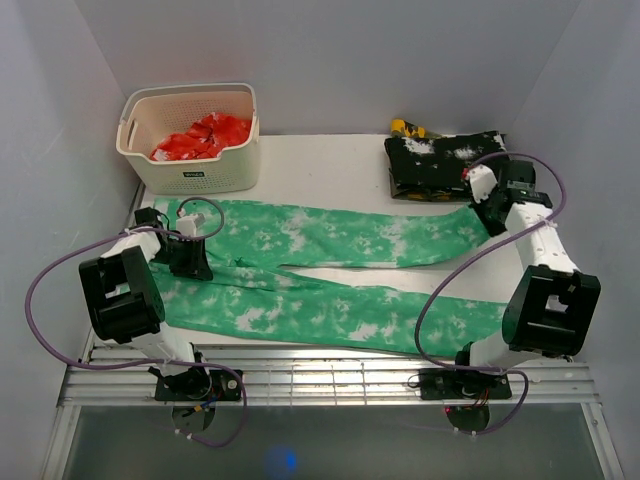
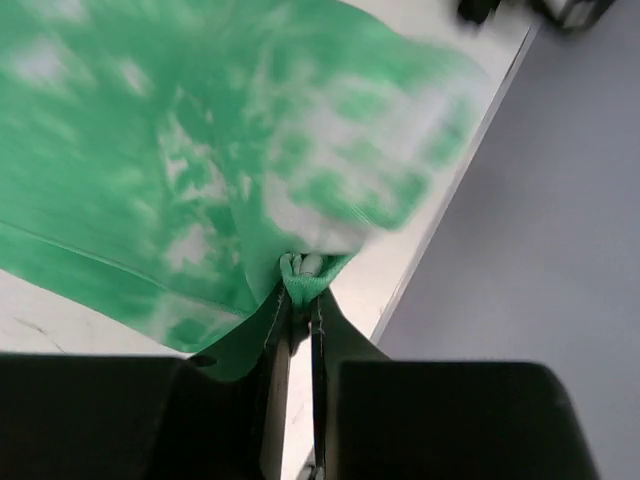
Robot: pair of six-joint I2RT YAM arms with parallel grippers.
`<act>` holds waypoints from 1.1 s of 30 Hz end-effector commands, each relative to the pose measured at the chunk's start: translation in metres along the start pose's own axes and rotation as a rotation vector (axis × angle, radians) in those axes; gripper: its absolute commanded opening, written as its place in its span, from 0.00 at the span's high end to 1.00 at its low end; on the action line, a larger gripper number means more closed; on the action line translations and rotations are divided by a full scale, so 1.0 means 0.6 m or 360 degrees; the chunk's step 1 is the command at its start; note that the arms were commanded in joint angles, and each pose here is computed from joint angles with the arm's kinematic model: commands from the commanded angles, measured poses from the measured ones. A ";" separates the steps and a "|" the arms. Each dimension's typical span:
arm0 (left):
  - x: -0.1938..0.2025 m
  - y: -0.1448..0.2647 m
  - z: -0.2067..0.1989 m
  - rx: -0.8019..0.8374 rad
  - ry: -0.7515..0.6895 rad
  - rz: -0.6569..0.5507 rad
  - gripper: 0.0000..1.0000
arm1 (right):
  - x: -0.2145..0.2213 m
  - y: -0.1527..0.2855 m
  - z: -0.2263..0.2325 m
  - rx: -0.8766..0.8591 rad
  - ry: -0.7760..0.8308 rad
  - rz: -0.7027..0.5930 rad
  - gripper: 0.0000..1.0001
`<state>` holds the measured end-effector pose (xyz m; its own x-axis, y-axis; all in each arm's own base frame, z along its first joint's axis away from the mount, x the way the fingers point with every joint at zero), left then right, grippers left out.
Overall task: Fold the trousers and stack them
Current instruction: Flatten the trousers out
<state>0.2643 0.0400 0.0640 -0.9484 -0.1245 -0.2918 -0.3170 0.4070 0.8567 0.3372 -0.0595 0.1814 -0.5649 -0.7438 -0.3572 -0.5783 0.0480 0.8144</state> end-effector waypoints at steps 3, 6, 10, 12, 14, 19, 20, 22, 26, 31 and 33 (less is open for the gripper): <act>0.002 -0.015 0.029 -0.0141 -0.0066 0.0013 0.54 | 0.130 -0.026 0.010 -0.0174 0.0089 0.0314 0.92; -0.011 0.005 0.015 -0.0110 -0.0106 -0.0039 0.52 | 0.161 -0.029 -0.016 -0.0133 0.0043 0.0427 0.34; -0.029 0.037 -0.005 -0.0083 -0.0200 -0.0128 0.46 | 0.131 0.003 -0.025 -0.0172 0.0036 0.0280 0.17; -0.031 0.048 -0.011 -0.0054 -0.0258 -0.0118 0.44 | 0.108 0.018 0.007 -0.0337 0.0071 0.0170 0.21; -0.034 0.060 -0.028 0.0024 -0.0355 -0.0128 0.44 | 0.101 0.020 0.043 -0.0487 0.0128 0.0124 0.29; -0.033 0.076 -0.133 0.0332 -0.0805 -0.0132 0.43 | 0.139 0.027 0.129 -0.0881 0.0256 0.0199 0.45; -0.028 0.066 -0.174 0.0380 -0.0949 -0.0085 0.43 | 0.146 0.030 0.138 -0.0927 0.0274 0.0216 0.48; -0.027 0.057 -0.221 0.0443 -0.1099 -0.0051 0.43 | 0.164 0.038 0.162 -0.1015 0.0318 0.0263 0.54; -0.019 0.013 -0.307 0.0545 -0.1297 0.0066 0.43 | 0.194 0.041 0.198 -0.1084 0.0356 0.0331 0.60; -0.016 -0.050 -0.361 0.0571 -0.1448 0.0191 0.43 | 0.234 0.016 0.230 -0.1048 0.0376 0.0454 0.64; 0.002 -0.070 -0.376 0.0568 -0.1542 0.0267 0.43 | 0.243 0.000 0.221 -0.0964 0.0398 0.0507 0.65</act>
<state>0.2731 -0.1618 0.1243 -0.5763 0.6265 -0.5248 -0.0276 0.6269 0.7786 0.1662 -0.0654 0.0750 -0.5126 -0.8571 -0.0506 0.1144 -0.1266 0.9853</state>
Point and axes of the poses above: each gripper's point midway between its finger pads, its own y axis back along the fingers, its own z axis along the line the jaws close on, x = y × z, the point moved 5 cm from there along y, back along the fingers, and after that the axes turned 14 degrees about y, right-handed, at the moved point
